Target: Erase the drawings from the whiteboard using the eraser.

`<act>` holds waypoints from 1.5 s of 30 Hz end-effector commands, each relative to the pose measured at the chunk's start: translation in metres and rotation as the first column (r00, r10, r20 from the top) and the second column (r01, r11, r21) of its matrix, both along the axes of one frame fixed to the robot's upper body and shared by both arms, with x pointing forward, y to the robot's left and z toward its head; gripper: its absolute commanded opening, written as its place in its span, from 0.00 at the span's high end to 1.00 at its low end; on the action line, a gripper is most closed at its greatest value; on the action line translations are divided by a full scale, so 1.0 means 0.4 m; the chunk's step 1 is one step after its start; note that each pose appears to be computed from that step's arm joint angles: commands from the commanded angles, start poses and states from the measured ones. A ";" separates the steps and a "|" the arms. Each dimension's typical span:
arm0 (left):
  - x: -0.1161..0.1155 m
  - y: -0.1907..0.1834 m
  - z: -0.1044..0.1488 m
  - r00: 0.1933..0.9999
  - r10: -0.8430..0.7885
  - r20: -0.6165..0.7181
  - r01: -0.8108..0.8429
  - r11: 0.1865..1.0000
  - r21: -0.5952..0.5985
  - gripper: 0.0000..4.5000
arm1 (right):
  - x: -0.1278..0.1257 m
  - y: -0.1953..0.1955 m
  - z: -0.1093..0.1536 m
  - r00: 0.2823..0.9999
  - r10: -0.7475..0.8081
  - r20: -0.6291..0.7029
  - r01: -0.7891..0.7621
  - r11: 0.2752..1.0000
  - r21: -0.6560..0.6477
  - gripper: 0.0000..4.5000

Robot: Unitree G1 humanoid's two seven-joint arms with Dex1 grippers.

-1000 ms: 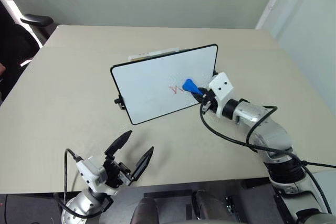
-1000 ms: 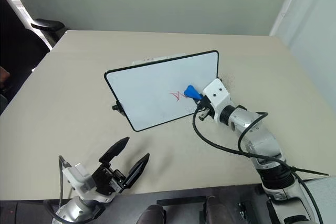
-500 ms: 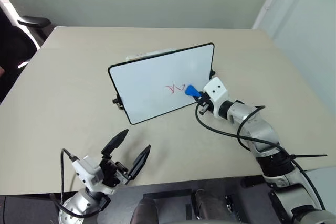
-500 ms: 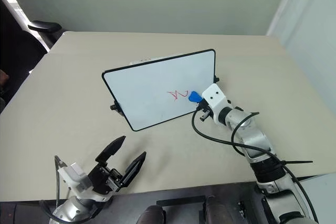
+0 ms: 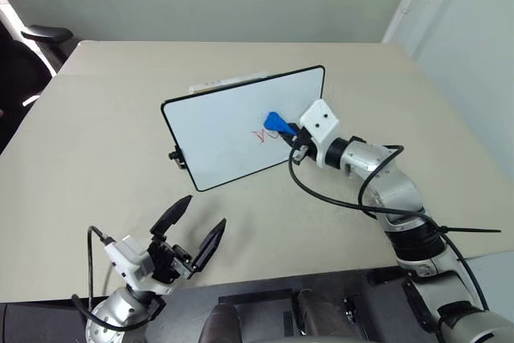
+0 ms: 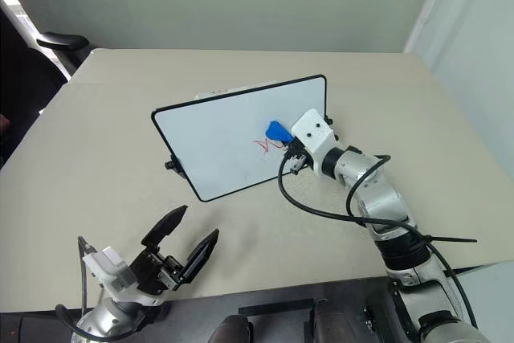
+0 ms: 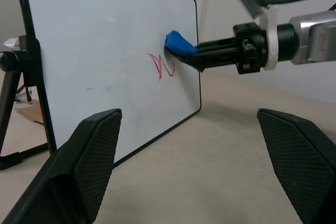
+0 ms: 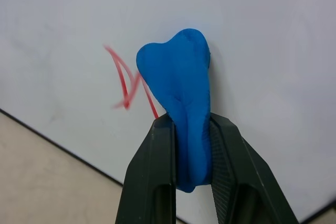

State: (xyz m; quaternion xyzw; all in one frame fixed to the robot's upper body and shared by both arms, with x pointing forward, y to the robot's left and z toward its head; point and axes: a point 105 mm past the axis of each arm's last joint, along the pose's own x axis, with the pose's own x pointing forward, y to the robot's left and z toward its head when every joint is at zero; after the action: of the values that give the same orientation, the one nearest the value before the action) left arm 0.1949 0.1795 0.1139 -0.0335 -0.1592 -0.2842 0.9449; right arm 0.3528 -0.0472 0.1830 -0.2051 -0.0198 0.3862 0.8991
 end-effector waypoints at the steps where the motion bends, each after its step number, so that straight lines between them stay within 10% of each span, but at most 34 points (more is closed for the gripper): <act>1: -0.004 0.002 0.020 1.000 -0.001 0.030 0.001 1.000 -0.001 0.00 | -0.011 0.013 0.013 0.999 0.037 0.025 -0.037 0.999 -0.006 0.89; 13: -0.008 0.002 0.018 1.000 -0.003 0.030 0.003 1.000 0.003 0.00 | 0.027 -0.065 -0.131 0.983 -0.123 -0.133 0.110 0.989 -0.101 0.89; 31: -0.010 -0.013 0.021 0.999 -0.019 0.030 0.019 1.000 -0.008 0.00 | 0.033 -0.032 0.058 0.994 -0.096 0.059 0.095 0.995 0.021 0.89; 45: -0.007 -0.006 0.024 0.999 -0.013 0.035 0.013 1.000 -0.008 0.00 | 0.027 -0.060 -0.098 0.990 -0.116 -0.086 0.108 0.990 -0.092 0.89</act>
State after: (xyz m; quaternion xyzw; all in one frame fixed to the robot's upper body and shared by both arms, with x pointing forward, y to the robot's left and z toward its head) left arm 0.1937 0.1789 0.1120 -0.0372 -0.1548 -0.2859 0.9450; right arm 0.3616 -0.0710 0.1334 -0.2144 0.0696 0.3501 0.9092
